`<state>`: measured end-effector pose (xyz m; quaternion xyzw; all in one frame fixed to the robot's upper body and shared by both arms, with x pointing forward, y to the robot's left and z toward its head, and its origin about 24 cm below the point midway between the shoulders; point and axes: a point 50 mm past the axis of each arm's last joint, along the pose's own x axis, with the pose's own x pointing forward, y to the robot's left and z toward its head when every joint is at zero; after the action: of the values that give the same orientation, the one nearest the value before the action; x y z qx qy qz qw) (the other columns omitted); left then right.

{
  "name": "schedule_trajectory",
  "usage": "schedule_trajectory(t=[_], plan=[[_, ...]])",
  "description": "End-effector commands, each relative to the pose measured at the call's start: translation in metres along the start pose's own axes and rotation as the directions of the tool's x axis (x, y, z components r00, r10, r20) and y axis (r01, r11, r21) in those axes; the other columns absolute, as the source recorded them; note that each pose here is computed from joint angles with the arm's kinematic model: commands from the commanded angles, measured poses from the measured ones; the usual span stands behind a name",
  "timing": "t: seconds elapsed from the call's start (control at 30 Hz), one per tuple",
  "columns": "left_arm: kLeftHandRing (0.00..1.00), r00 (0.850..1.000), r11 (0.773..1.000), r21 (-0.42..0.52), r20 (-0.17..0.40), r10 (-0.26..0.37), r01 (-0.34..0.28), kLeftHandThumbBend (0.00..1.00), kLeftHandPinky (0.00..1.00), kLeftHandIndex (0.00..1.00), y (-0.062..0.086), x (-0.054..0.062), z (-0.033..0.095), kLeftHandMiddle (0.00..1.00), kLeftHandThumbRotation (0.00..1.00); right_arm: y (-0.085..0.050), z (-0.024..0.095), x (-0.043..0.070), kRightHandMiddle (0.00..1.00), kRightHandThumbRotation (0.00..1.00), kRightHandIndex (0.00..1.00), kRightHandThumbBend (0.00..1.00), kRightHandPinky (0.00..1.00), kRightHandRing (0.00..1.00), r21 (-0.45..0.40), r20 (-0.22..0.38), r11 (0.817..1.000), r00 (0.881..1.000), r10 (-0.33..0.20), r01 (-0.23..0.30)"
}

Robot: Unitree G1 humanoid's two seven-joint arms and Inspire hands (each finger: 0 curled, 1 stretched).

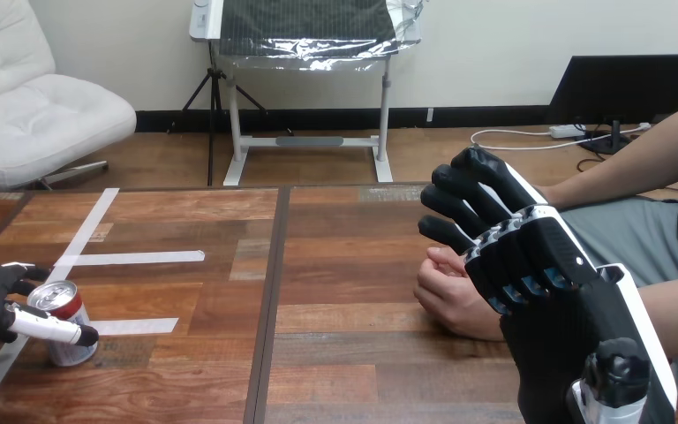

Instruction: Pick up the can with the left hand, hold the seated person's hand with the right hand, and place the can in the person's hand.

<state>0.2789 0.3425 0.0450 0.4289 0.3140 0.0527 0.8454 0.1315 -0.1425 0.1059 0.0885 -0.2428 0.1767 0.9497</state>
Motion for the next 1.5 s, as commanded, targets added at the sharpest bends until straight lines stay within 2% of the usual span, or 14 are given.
schedule_trajectory(t=[0.0, 0.3, 1.0, 1.47], plan=[[0.81, 0.996, 0.997, 0.043, 0.050, 0.069, -0.071, 0.84, 0.67, 0.86, 0.0118, -0.0014, 0.0152, 0.85, 0.00, 0.0006, 0.0088, 0.0086, 0.88, 0.84, 0.89, 0.98, 0.86, 0.88, -0.004, 0.074, 1.000, 0.997, 0.012, -0.012], [0.75, 0.996, 0.992, 0.093, 0.044, 0.084, -0.087, 0.82, 0.64, 0.83, 0.0085, 0.0006, 0.0143, 0.80, 0.00, 0.0003, 0.0091, 0.0084, 0.88, 0.85, 0.88, 0.99, 0.86, 0.88, -0.004, 0.075, 1.000, 0.997, 0.013, -0.013], [0.69, 0.996, 0.989, 0.124, 0.027, 0.081, -0.084, 0.81, 0.60, 0.77, 0.0060, 0.0028, 0.0163, 0.75, 0.00, -0.0004, 0.0101, 0.0081, 0.88, 0.85, 0.88, 0.98, 0.84, 0.87, -0.007, 0.083, 1.000, 0.996, 0.013, -0.012], [0.65, 0.995, 0.985, 0.146, 0.037, 0.089, -0.093, 0.80, 0.56, 0.75, 0.0058, 0.0027, 0.0173, 0.71, 0.00, -0.0006, 0.0108, 0.0082, 0.88, 0.86, 0.88, 0.98, 0.84, 0.87, -0.011, 0.085, 1.000, 0.996, 0.015, -0.014]])
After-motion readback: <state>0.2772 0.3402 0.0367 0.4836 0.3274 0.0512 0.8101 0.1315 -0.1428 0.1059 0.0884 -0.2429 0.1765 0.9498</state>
